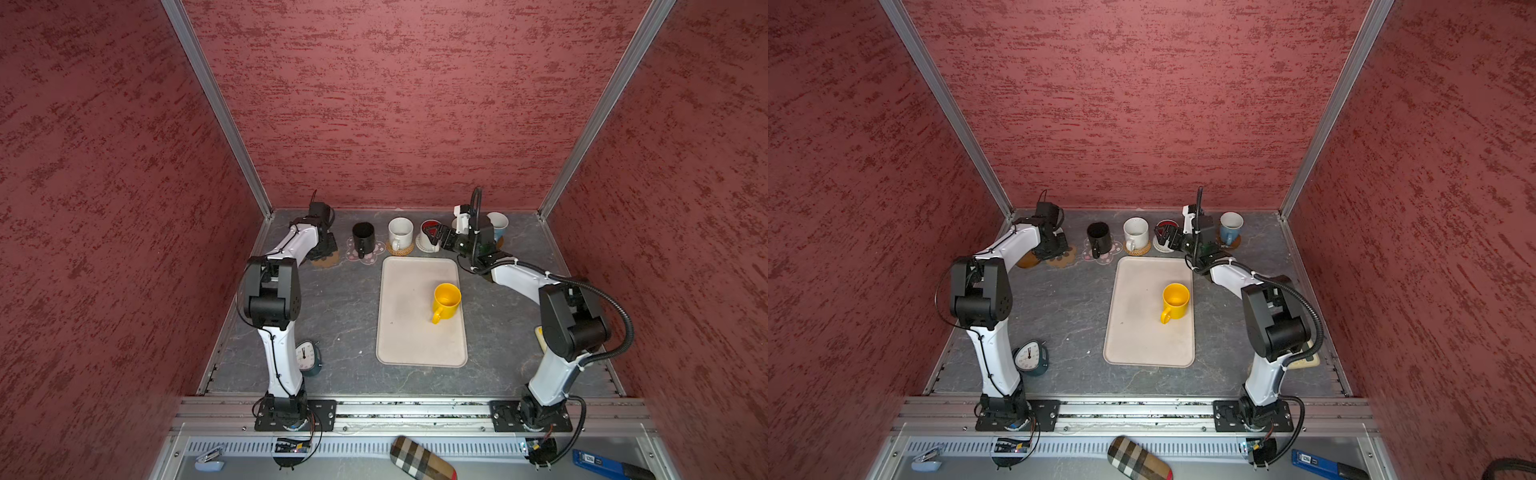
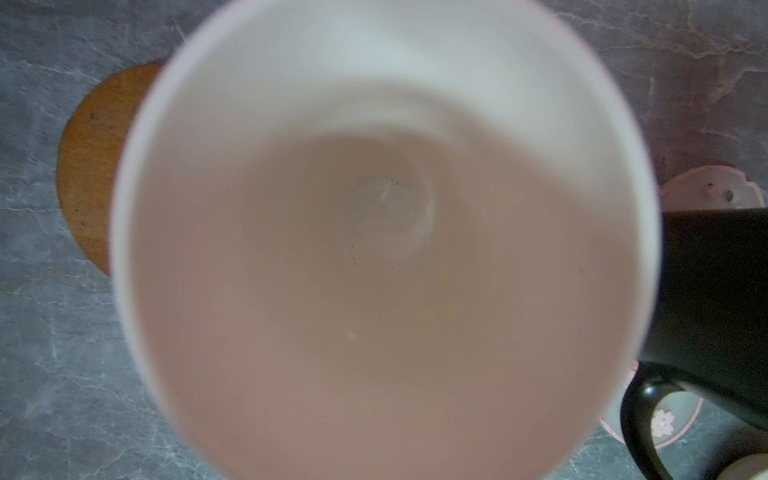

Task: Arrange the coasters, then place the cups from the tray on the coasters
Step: 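Carry the white mug to the paw-print coaster while the right gripper moves farther, then lower the white mug onto the paw-print coaster and open the left gripper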

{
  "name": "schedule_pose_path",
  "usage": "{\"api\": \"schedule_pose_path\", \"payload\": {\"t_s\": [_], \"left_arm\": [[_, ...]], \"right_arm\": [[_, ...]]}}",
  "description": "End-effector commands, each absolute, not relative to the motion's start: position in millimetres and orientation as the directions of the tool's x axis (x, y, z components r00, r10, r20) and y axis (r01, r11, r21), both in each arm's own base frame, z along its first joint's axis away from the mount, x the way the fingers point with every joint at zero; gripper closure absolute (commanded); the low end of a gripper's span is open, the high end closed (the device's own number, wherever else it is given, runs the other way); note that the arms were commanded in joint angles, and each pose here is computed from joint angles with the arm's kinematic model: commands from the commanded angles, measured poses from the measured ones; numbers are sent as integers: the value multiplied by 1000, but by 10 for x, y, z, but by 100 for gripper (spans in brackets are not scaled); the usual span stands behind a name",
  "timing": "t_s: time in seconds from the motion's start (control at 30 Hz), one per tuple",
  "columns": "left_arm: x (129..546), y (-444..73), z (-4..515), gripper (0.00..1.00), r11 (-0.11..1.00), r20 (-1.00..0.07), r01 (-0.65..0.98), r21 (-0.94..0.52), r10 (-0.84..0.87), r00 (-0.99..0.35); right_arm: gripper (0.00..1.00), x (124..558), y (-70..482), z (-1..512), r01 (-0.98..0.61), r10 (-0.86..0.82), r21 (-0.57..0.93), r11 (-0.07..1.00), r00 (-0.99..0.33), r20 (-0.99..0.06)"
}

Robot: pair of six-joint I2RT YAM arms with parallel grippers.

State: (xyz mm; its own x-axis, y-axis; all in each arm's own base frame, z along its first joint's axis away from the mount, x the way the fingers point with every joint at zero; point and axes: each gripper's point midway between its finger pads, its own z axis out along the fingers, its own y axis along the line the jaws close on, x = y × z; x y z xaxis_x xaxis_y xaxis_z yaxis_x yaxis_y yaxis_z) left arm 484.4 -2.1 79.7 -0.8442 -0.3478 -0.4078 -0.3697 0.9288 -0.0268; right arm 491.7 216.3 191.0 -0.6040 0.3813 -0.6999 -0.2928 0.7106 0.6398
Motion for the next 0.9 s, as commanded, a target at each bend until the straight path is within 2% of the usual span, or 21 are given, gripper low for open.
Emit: {"api": "schedule_pose_path", "payload": {"t_s": [0.0, 0.07, 0.2, 0.47, 0.67, 0.87], "left_arm": [[4914, -57, 882, 94, 927, -440, -371, -60, -358, -824], [4908, -62, 890, 86, 927, -438, -370, -61, -358, -825], [4891, -53, 908, 59, 927, -438, -371, -56, -357, -825], [4905, -2, 1007, 27, 930, -468, -365, -38, -340, -816], [4931, 1, 1371, 15, 947, -523, -320, -34, -290, -801], [4831, -92, 1777, 8, 957, -565, -275, -89, -276, -778]], "right_arm": [[1, 4907, 2220, 2002, -337, 381, 640, 691, -582, -718], [1, 4909, 2220, 1999, -337, 382, 641, 689, -583, -717], [1, 4905, 2225, 1993, -338, 381, 642, 689, -584, -717], [1, 4899, 2211, 2009, -339, 382, 639, 690, -579, -720], [1, 4867, 2205, 2056, -343, 380, 635, 692, -575, -724], [1, 4777, 2136, 2171, -334, 380, 622, 708, -562, -734]]}}
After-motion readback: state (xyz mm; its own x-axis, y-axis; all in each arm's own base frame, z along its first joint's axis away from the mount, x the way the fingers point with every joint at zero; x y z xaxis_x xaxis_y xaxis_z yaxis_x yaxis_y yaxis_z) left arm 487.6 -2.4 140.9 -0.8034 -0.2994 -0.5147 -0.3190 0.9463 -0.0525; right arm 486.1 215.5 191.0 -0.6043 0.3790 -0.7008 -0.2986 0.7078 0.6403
